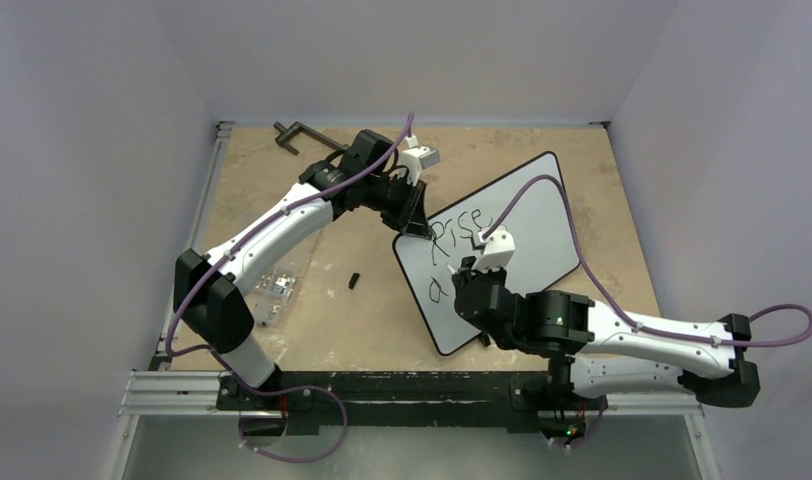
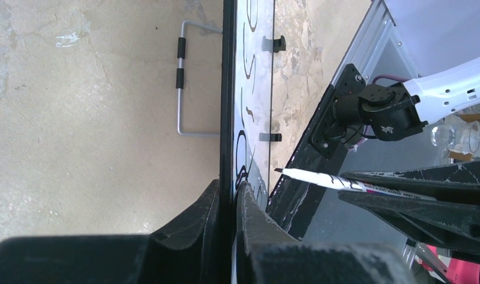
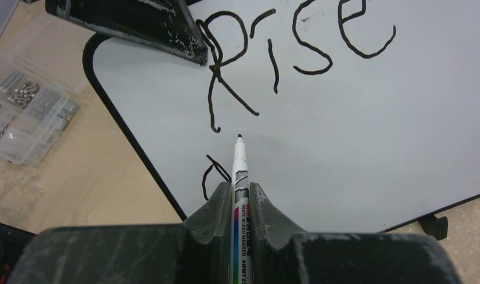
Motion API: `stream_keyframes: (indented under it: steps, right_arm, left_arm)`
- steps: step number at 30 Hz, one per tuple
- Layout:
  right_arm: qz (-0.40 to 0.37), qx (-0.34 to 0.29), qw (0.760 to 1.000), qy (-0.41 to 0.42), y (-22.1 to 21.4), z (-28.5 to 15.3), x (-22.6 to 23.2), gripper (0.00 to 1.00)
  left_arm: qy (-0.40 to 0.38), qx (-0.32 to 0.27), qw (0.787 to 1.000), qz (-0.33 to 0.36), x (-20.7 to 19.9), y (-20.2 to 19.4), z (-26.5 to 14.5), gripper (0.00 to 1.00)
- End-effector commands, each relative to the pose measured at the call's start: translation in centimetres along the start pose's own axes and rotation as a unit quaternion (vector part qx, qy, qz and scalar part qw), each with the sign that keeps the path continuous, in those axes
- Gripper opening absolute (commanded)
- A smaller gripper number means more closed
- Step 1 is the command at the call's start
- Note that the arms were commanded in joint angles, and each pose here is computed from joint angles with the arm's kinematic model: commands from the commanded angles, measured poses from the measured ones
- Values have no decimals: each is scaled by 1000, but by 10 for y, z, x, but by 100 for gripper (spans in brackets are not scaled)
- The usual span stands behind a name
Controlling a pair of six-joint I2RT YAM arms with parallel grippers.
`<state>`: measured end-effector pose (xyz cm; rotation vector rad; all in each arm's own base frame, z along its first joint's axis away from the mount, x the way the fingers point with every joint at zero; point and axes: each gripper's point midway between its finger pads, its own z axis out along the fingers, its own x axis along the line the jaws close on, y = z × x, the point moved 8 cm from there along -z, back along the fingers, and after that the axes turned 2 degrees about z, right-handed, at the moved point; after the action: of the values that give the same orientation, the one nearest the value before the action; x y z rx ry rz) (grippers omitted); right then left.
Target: Write a sentence on the whiteboard
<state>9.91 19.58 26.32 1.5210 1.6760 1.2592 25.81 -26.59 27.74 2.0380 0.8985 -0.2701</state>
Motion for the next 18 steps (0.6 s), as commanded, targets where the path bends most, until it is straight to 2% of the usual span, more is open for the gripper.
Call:
stream_keyframes:
  steps: [1, 18]
  right_arm:
    - [22, -27, 999, 16, 18, 8, -1, 0]
    - [14, -7, 1000, 5, 8, 38, -1, 0]
  left_arm:
    - [64, -41, 997, 25, 16, 19, -10, 0]
    - [58, -39, 997, 21, 16, 18, -8, 0]
